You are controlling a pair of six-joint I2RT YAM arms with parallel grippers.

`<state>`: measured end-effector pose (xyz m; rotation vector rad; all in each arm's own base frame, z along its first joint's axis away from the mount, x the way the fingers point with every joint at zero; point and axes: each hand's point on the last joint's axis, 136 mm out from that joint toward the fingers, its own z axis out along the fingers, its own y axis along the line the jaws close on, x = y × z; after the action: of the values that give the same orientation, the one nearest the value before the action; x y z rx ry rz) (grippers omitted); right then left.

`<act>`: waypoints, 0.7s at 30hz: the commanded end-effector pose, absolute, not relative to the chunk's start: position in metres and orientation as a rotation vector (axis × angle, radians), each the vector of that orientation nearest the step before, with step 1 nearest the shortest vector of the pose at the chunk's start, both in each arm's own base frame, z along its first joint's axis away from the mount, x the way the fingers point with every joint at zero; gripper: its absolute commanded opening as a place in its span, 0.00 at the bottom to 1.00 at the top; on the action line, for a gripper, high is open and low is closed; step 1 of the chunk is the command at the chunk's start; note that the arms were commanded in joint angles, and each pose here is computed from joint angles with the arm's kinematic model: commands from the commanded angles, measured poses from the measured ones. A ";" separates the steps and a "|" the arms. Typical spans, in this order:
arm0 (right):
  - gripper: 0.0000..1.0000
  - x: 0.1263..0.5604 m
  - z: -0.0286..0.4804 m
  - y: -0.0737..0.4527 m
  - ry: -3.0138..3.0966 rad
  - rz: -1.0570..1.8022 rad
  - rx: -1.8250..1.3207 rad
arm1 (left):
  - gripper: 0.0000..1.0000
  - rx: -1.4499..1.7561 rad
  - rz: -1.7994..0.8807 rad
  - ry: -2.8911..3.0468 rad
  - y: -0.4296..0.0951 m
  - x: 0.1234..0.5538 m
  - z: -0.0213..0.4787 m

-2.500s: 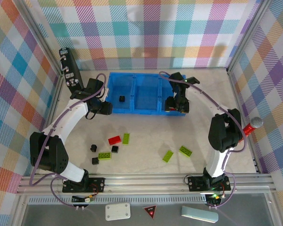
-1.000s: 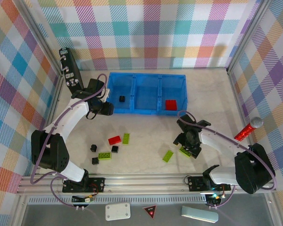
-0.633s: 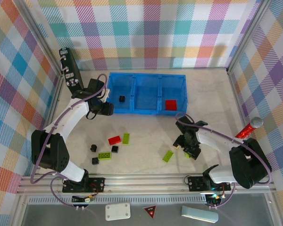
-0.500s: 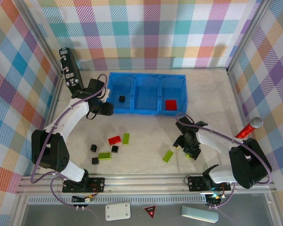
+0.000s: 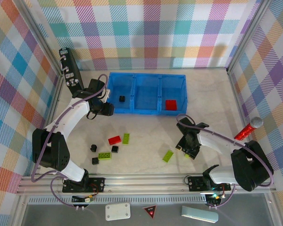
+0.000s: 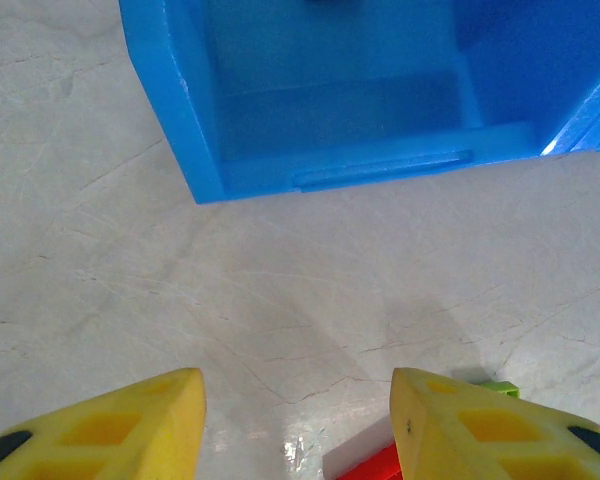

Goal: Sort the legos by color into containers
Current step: Pick up the lego from the bottom-right of the table.

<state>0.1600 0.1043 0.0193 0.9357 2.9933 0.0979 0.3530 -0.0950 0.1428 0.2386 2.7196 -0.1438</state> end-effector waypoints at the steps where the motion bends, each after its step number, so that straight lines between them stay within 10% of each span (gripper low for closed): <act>1: 0.55 0.157 0.023 0.102 2.985 0.099 0.932 | 0.52 0.228 -0.157 2.745 -0.093 0.351 0.141; 21: 0.29 0.172 0.054 0.109 2.978 0.163 0.720 | 0.51 0.228 -0.153 2.734 -0.092 0.350 0.145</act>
<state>0.1647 0.1068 0.0392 0.8125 2.9856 0.1529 0.3531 -0.0950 0.1428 0.2384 2.7196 -0.1433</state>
